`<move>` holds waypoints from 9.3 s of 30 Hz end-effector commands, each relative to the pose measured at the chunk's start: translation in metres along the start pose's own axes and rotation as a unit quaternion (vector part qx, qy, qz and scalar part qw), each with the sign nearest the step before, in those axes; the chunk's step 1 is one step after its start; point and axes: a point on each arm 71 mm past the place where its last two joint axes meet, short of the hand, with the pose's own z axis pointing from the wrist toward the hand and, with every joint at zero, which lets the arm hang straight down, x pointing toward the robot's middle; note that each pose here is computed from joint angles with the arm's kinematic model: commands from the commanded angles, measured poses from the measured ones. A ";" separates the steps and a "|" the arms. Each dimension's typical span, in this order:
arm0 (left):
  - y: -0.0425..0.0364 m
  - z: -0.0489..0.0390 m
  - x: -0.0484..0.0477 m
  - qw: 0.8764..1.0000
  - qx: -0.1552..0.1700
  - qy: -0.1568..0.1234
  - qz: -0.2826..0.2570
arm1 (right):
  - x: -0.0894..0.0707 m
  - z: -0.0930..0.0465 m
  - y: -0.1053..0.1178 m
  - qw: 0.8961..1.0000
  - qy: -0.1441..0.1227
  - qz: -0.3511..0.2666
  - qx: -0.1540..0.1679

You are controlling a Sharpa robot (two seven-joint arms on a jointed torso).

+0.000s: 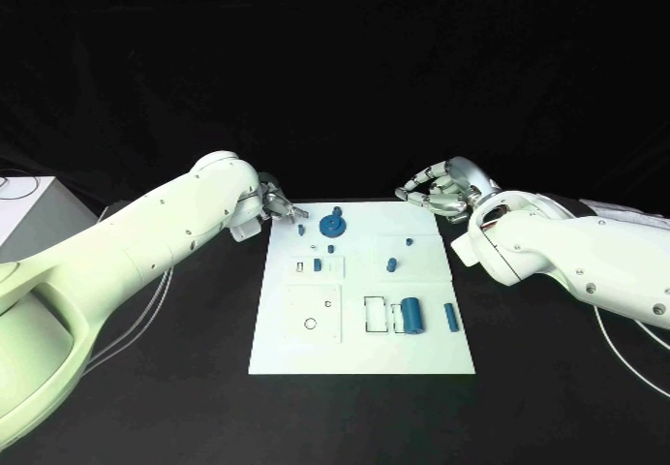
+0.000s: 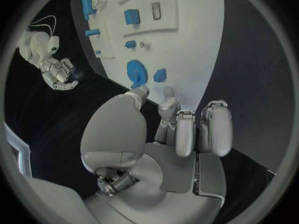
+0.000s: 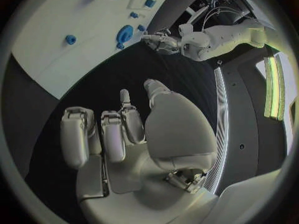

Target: Assemble the parts on the task board

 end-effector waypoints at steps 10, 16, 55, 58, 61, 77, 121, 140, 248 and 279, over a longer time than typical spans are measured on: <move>-0.0051 -0.0004 0.0060 1.000 0.005 0.017 0.011 | -0.003 0.001 0.003 1.000 -0.029 0.004 -0.010; -0.0038 0.0000 0.0066 1.000 0.003 0.022 0.014 | -0.004 0.001 0.002 0.999 -0.031 0.004 -0.008; -0.0031 -0.0002 0.0100 0.998 0.018 0.049 -0.026 | -0.002 0.003 0.003 1.000 -0.029 0.005 -0.008; -0.0025 -0.0004 0.0101 0.998 0.019 0.054 -0.035 | -0.002 0.002 0.003 1.000 -0.030 0.005 -0.008; -0.0019 -0.0006 0.0101 0.997 0.019 0.057 -0.042 | -0.002 0.002 0.003 1.000 -0.030 0.005 -0.008; -0.0035 -0.0132 0.0077 0.997 0.035 0.052 -0.048 | -0.008 0.003 -0.003 0.999 -0.038 0.006 -0.001; 0.0163 -0.0445 0.0689 0.997 0.065 0.027 0.020 | -0.021 0.013 -0.029 0.991 -0.046 0.117 -0.054; 0.0159 -0.0392 0.0875 0.996 0.067 0.021 0.058 | -0.018 0.011 -0.026 0.990 -0.045 0.122 -0.061; 0.0149 -0.0286 0.1121 0.990 0.055 0.079 0.100 | -0.013 0.011 -0.027 0.990 -0.026 0.129 -0.056; 0.0224 -0.0279 0.1124 0.988 0.046 0.078 0.128 | -0.013 0.010 -0.027 0.990 -0.023 0.130 -0.055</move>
